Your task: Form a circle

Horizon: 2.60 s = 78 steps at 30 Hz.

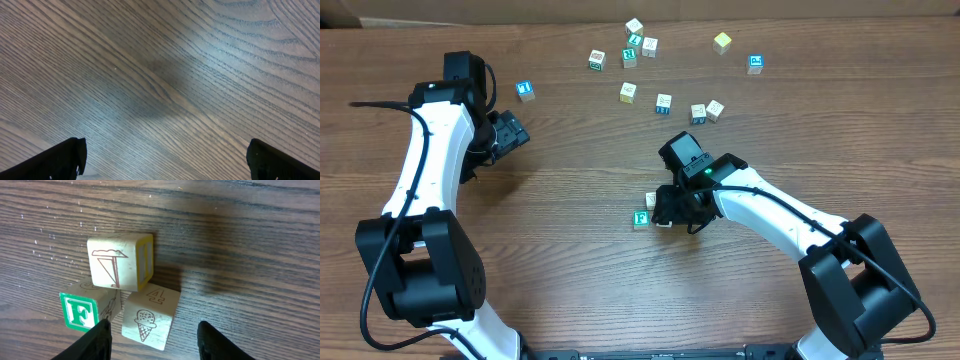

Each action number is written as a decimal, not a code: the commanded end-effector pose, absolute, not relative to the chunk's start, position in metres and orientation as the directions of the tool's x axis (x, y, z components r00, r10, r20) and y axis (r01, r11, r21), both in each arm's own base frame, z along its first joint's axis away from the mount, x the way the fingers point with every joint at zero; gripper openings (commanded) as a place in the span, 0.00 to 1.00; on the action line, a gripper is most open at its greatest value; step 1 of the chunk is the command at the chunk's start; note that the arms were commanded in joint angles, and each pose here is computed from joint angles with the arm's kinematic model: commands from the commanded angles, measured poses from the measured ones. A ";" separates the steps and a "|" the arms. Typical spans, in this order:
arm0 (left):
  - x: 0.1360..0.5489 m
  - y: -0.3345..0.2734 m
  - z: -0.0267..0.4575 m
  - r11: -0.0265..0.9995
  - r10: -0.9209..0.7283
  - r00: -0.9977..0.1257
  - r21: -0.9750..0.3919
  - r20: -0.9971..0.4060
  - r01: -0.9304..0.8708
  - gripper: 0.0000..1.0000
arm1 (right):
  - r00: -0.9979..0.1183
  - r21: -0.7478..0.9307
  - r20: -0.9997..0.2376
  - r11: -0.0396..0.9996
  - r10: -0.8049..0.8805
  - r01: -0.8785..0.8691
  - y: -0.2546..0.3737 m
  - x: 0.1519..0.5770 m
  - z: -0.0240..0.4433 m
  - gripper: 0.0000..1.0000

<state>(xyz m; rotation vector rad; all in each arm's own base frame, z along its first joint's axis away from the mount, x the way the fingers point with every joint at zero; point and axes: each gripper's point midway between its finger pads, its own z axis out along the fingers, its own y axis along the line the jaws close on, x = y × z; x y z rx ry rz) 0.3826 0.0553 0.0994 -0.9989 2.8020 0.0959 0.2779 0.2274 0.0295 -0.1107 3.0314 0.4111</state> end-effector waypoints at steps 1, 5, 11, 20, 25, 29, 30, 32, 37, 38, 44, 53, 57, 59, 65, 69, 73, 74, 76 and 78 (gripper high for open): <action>0.388 0.058 0.105 0.780 -0.612 -0.765 0.006 -0.199 -0.626 1.00 | -0.993 0.253 -0.101 0.964 -0.056 -0.080 0.229 0.282 0.030 0.52; 0.388 0.058 0.105 0.780 -0.612 -0.765 0.006 -0.199 -0.626 1.00 | -0.994 0.243 -0.092 0.967 -0.056 -0.077 0.227 0.281 0.026 0.52; 0.388 0.058 0.105 0.780 -0.612 -0.765 0.006 -0.199 -0.626 1.00 | -0.995 0.241 -0.086 0.968 -0.056 -0.076 0.227 0.280 0.024 0.51; 0.388 0.058 0.105 0.780 -0.612 -0.765 0.006 -0.199 -0.626 1.00 | -0.995 0.236 -0.079 0.969 -0.057 -0.075 0.226 0.279 0.024 0.43; 0.388 0.058 0.105 0.780 -0.612 -0.765 0.006 -0.199 -0.626 1.00 | -0.995 0.235 -0.079 0.969 -0.065 -0.082 0.226 0.278 0.024 0.41; 0.388 0.058 0.105 0.780 -0.612 -0.765 0.006 -0.199 -0.626 1.00 | -0.994 0.235 -0.081 0.968 -0.072 -0.090 0.226 0.278 0.024 0.36; 0.388 0.058 0.105 0.780 -0.612 -0.765 0.006 -0.199 -0.626 1.00 | -0.994 0.235 -0.081 0.968 -0.072 -0.090 0.226 0.278 0.024 0.37; 0.388 0.058 0.105 0.780 -0.612 -0.765 0.006 -0.199 -0.626 1.00 | -0.994 0.235 -0.081 0.968 -0.072 -0.090 0.226 0.278 0.024 0.37; 0.388 0.058 0.105 0.780 -0.612 -0.765 0.006 -0.199 -0.626 1.00 | -0.994 0.235 -0.081 0.968 -0.072 -0.090 0.226 0.278 0.024 0.36; 0.388 0.058 0.105 0.780 -0.612 -0.765 0.006 -0.199 -0.626 1.00 | -0.994 0.235 -0.082 0.968 -0.074 -0.091 0.226 0.278 0.024 0.36; 0.388 0.058 0.105 0.780 -0.612 -0.765 0.006 -0.199 -0.626 1.00 | -0.994 0.235 -0.083 0.968 -0.075 -0.093 0.226 0.278 0.024 0.33; 0.388 0.058 0.105 0.780 -0.612 -0.765 0.006 -0.199 -0.626 1.00 | -0.994 0.236 -0.085 0.968 -0.071 -0.090 0.225 0.280 0.024 0.33; 0.388 0.058 0.105 0.780 -0.612 -0.765 0.006 -0.199 -0.626 1.00 | -0.994 0.236 -0.086 0.968 -0.072 -0.090 0.225 0.280 0.024 0.33; 0.388 0.058 0.105 0.780 -0.612 -0.765 0.006 -0.199 -0.626 1.00 | -0.994 0.236 -0.087 0.967 -0.071 -0.090 0.226 0.280 0.024 0.33; 0.388 0.058 0.105 0.780 -0.612 -0.765 0.006 -0.199 -0.626 1.00 | -0.991 0.239 -0.098 0.965 -0.087 -0.108 0.227 0.282 0.025 0.33; 0.388 0.058 0.105 0.780 -0.612 -0.765 0.006 -0.199 -0.626 1.00 | -0.991 0.239 -0.099 0.965 -0.090 -0.111 0.227 0.282 0.025 0.33; 0.388 0.058 0.105 0.780 -0.612 -0.765 0.006 -0.199 -0.626 1.00 | -0.991 0.240 -0.101 0.964 -0.090 -0.112 0.227 0.283 0.025 0.34; 0.388 0.058 0.105 0.780 -0.612 -0.765 0.006 -0.199 -0.626 1.00 | -0.991 0.240 -0.102 0.964 -0.090 -0.112 0.227 0.283 0.025 0.34; 0.388 0.058 0.105 0.780 -0.612 -0.765 0.006 -0.199 -0.626 1.00 | -0.991 0.240 -0.101 0.964 -0.090 -0.112 0.227 0.283 0.025 0.33; 0.388 0.058 0.105 0.780 -0.612 -0.765 0.006 -0.199 -0.626 1.00 | -0.991 0.240 -0.101 0.964 -0.090 -0.112 0.227 0.283 0.025 0.33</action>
